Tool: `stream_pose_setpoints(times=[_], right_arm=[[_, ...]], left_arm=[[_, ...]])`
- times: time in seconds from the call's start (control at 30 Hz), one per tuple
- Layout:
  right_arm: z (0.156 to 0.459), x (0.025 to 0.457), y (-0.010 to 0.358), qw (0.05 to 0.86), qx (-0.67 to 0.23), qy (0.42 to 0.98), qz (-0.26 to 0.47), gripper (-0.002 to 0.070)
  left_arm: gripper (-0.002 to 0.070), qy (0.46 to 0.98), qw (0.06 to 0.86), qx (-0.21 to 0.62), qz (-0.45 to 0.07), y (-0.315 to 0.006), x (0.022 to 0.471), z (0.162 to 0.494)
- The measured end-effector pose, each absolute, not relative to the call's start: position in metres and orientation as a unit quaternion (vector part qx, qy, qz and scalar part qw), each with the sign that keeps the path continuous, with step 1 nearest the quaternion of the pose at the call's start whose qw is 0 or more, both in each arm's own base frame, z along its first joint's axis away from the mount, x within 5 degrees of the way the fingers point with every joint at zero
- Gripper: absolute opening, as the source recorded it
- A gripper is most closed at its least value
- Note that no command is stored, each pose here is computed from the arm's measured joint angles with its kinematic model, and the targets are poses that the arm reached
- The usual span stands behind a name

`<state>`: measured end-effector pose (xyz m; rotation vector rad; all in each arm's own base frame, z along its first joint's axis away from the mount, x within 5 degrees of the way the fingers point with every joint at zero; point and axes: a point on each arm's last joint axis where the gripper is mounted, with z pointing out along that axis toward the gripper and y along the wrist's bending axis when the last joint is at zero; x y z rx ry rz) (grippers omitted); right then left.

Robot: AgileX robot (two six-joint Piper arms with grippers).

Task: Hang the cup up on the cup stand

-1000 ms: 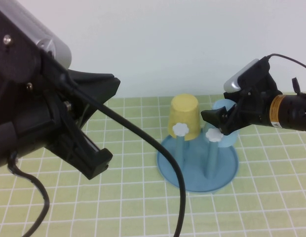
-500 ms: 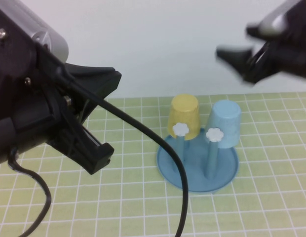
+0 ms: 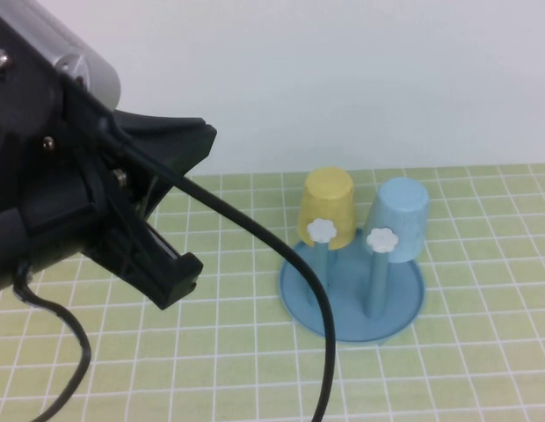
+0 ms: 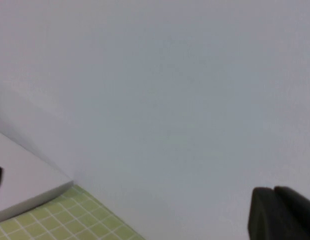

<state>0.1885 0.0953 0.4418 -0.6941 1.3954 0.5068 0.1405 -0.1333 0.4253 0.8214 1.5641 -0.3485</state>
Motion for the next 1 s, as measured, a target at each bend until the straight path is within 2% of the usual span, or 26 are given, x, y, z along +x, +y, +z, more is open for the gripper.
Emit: stream_pose_setpoints(times=[0.2, 0.37, 0.77, 1.0], right_arm=[[0.434, 0.147, 0.085, 0.694, -0.304, 0.611, 0.228, 0.0006], [0.409, 0.127, 0.079, 0.685, -0.304, 0.621, 0.229, 0.0005], [0.339, 0.101, 0.073, 0.643, -0.301, 0.664, 0.236, 0.0005], [0.314, 0.099, 0.072, 0.619, -0.296, 0.686, 0.243, 0.0005]], left_arm=[[0.0000, 0.684, 0.617, 0.359, -0.150, -0.133, 0.140, 0.424], [0.0000, 0.684, 0.617, 0.359, -0.150, -0.133, 0.140, 0.424], [0.0000, 0.685, 0.616, 0.359, -0.149, -0.133, 0.140, 0.424], [0.0000, 0.685, 0.616, 0.359, -0.149, -0.133, 0.141, 0.424]])
